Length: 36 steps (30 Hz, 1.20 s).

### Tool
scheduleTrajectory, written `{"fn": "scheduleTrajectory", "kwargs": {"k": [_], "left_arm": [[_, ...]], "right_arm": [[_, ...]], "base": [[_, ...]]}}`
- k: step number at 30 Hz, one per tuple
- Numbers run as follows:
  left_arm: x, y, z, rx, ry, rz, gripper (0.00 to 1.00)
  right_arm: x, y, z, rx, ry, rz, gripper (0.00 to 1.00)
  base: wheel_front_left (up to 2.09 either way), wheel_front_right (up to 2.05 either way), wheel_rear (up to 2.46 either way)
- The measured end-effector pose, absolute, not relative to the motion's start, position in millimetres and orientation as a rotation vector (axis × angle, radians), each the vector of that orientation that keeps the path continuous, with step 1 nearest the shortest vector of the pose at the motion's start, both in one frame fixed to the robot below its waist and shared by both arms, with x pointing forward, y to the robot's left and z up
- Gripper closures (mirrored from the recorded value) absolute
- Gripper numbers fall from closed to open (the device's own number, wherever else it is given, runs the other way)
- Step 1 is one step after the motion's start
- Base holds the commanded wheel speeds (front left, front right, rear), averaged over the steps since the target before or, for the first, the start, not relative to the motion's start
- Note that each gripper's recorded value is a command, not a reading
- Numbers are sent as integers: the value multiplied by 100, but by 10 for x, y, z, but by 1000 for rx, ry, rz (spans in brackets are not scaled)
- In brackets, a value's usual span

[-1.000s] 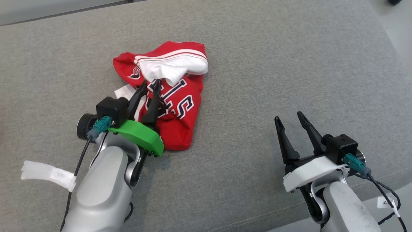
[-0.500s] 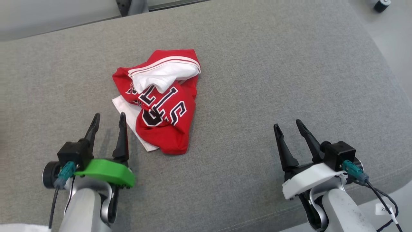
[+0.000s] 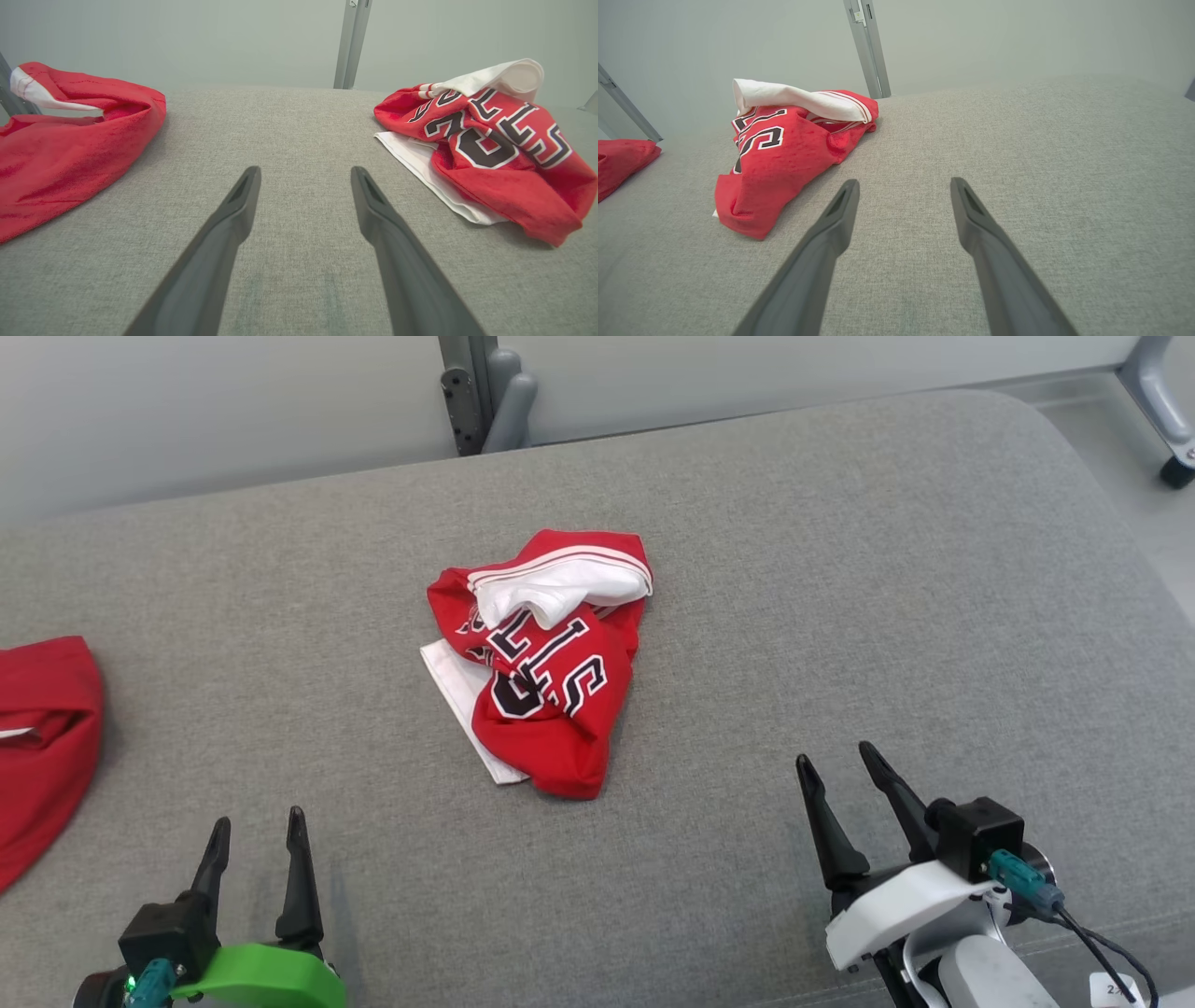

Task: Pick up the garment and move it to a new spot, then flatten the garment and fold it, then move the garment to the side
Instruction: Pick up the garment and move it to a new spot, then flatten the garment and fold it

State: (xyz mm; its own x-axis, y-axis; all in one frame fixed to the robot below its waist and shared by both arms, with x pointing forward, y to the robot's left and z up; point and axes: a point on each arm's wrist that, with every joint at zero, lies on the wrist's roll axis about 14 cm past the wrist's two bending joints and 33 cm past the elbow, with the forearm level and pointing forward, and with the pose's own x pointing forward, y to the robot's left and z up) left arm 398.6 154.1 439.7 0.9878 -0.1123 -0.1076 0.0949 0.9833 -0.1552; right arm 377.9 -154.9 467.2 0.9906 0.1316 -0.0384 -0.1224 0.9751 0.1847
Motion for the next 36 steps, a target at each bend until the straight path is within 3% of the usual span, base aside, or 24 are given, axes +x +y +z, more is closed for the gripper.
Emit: {"fn": "scheduleTrajectory", "kwargs": {"k": [20, 28, 36], "left_arm": [[3487, 1617, 4476, -146, 103, -83, 0], [3529, 1532, 4412, -181, 126, -102, 0], [3493, 1591, 4319, -212, 158, -74, 0]], "right_arm": [[3638, -1285, 4726, 173, 39, 218, 0], [4171, -822, 5112, 120, -61, 390, 0], [4723, -339, 5037, 44, -16, 530, 0]], "base": [[0, 0, 0], [0, 0, 0], [0, 0, 0]]}}
